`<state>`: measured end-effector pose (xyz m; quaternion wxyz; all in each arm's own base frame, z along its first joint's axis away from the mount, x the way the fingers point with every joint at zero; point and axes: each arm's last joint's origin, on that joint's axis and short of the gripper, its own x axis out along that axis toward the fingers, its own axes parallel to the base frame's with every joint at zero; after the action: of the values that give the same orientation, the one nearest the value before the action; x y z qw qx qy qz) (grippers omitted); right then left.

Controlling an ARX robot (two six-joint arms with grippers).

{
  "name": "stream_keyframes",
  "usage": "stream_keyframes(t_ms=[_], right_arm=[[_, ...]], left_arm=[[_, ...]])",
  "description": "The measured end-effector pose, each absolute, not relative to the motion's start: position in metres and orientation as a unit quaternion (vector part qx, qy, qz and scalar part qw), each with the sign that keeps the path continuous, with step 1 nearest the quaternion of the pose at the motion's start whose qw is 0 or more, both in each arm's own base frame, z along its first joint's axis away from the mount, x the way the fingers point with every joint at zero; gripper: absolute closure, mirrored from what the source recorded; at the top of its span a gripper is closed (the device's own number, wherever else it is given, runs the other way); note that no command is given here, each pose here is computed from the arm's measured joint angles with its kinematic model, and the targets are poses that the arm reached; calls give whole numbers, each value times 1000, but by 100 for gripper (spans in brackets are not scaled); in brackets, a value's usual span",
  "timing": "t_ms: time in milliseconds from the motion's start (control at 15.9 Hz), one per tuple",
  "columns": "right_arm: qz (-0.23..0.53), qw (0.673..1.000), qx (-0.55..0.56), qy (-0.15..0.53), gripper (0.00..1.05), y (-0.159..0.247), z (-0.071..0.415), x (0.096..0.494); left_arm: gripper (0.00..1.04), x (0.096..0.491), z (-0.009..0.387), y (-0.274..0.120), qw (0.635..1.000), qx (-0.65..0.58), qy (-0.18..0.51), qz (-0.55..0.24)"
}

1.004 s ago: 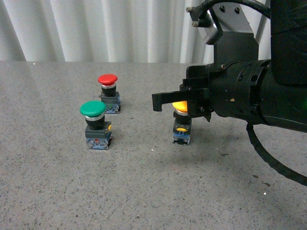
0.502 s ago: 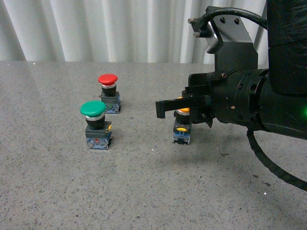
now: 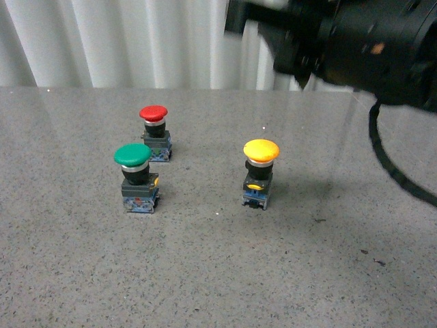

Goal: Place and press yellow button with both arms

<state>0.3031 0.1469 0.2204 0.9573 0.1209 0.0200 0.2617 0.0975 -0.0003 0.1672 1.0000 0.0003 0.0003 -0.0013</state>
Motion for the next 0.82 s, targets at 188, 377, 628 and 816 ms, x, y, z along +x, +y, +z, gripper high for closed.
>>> stream_keyframes(t_ms=[188, 377, 628, 816], right_arm=[[268, 953, 141, 11, 103, 139, 235, 295], [260, 955, 143, 22, 103, 132, 231, 290], [249, 957, 143, 32, 103, 119, 229, 281], [237, 961, 143, 25, 103, 108, 234, 273]], left_arm=[[7, 97, 167, 0, 1000, 0, 0, -2], [7, 97, 167, 0, 1000, 0, 0, -1], [7, 97, 167, 0, 1000, 0, 0, -1], [7, 97, 167, 0, 1000, 0, 0, -1]])
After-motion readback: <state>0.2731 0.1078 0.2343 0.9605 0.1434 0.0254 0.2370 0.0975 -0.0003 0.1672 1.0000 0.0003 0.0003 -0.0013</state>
